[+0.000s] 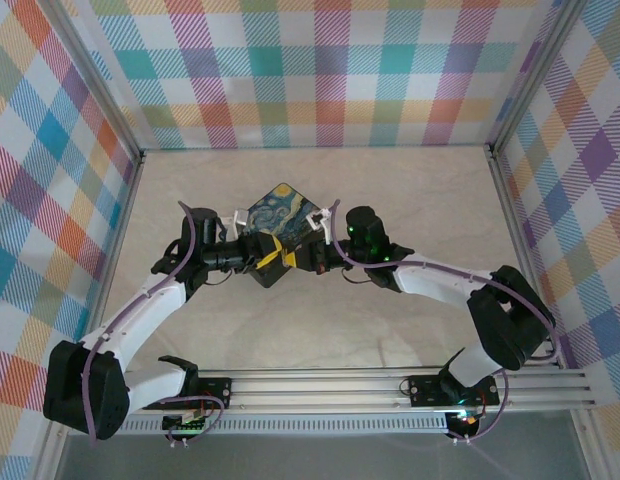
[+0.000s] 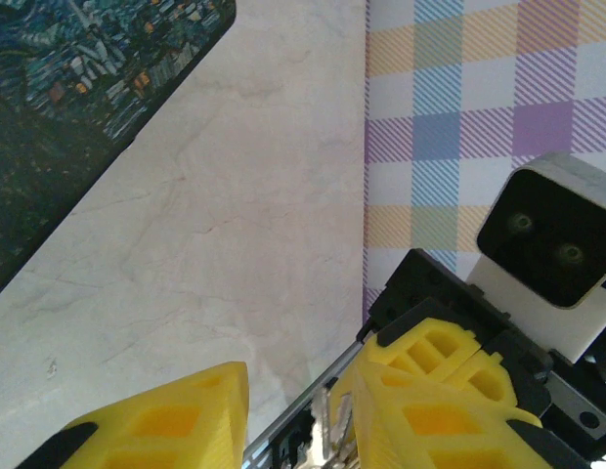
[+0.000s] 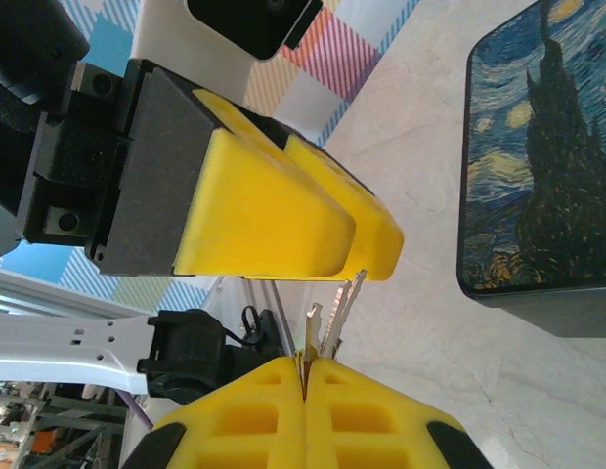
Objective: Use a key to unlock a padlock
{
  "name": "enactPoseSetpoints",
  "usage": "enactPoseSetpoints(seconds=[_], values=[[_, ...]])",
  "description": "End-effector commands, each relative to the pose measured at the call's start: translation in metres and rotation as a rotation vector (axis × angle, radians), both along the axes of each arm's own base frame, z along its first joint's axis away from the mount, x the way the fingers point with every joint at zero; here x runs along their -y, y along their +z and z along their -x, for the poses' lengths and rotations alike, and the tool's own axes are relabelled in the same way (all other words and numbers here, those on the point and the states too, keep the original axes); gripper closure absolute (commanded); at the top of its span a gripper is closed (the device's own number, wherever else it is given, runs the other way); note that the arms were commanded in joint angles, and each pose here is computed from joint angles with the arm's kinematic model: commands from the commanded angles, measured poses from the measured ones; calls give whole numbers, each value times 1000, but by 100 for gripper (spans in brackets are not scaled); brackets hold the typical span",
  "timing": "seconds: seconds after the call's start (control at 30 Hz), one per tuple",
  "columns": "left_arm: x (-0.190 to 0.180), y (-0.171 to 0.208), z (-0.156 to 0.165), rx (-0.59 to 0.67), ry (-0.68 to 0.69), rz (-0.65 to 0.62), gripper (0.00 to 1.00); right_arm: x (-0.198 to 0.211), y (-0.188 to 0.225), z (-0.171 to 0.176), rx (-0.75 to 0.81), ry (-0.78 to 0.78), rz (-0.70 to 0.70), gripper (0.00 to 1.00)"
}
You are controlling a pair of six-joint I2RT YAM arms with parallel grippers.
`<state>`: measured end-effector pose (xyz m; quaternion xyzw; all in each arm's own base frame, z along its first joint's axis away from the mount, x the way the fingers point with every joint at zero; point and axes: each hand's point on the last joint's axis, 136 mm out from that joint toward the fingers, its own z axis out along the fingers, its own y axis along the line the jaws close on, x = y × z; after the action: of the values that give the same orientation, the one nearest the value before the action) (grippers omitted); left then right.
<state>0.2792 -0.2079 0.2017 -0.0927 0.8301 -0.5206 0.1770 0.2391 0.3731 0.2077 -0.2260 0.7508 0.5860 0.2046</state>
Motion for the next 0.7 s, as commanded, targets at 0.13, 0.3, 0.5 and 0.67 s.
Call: enactPoseSetpoints(seconds=[0.13,0.3,0.5,0.67], values=[[1,5,-5,13,3,36,69,-6,6,1,-27,34,-68,100],[-1,2,-5,3,13,37,72,-7,5,0,-43,31,-77,100],[-3,5,-8,-15,37,66,73,-8,7,-1,-52,35,-106,100],[-4,6,-8,-21,43,82,74,-11,5,-3,-69,32,-110,100]])
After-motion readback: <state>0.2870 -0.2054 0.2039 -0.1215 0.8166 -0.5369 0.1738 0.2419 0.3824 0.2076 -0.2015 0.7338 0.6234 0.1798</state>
